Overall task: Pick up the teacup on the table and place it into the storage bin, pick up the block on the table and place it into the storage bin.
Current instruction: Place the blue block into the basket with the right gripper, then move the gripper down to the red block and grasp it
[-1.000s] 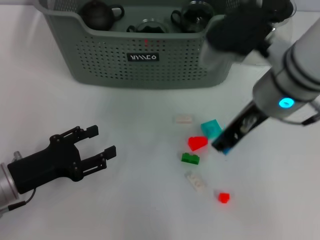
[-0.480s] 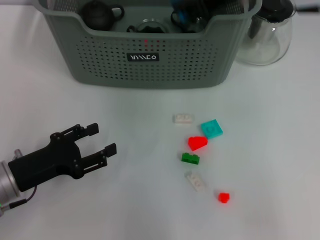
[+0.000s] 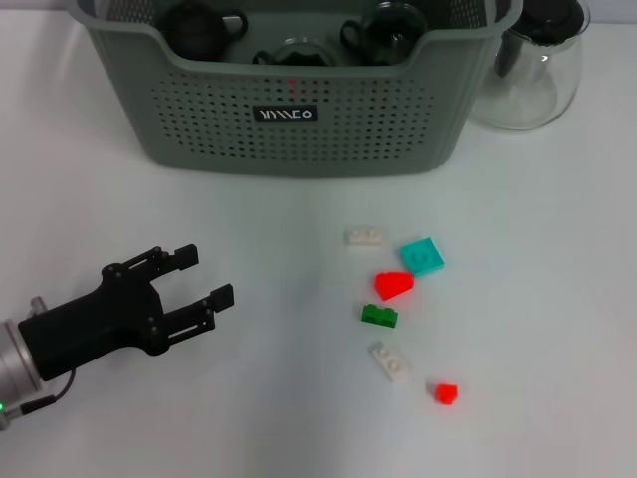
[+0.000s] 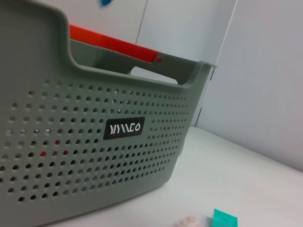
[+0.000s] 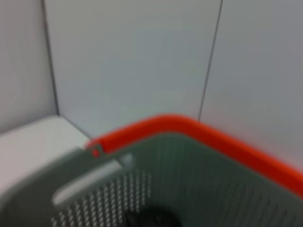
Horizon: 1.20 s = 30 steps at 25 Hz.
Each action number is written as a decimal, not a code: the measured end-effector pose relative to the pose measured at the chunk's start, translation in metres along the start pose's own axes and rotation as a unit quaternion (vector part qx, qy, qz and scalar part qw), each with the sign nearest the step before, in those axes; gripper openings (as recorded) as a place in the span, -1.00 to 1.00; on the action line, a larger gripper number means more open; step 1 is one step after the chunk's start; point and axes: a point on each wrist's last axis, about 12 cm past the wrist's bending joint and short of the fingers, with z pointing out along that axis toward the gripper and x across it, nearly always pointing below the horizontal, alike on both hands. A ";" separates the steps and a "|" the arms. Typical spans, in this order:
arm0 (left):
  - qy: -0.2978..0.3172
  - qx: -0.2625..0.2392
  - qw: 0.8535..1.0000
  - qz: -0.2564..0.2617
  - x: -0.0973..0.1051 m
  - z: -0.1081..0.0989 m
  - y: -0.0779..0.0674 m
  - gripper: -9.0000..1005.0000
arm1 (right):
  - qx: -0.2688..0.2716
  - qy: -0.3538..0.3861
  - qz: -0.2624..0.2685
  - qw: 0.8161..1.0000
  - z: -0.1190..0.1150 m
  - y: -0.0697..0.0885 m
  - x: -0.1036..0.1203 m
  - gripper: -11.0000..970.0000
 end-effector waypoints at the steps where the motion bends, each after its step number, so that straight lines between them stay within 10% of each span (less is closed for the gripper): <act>1: -0.001 0.002 1.000 0.000 0.000 0.001 0.000 0.52 | 0.004 0.009 0.001 1.000 0.010 0.000 -0.001 -0.10; 17: -0.005 0.006 1.000 -0.005 0.000 0.001 -0.002 0.52 | 0.005 0.039 0.014 0.999 0.028 -0.005 0.006 -0.01; 24: -0.017 0.006 1.000 -0.007 -0.002 -0.002 -0.003 0.52 | -0.087 -0.075 0.060 0.991 -0.068 -0.028 0.004 0.52; 30: -0.012 0.001 1.000 -0.005 0.000 -0.008 -0.002 0.52 | -0.218 -0.035 -0.029 0.975 -0.175 -0.037 0.092 0.54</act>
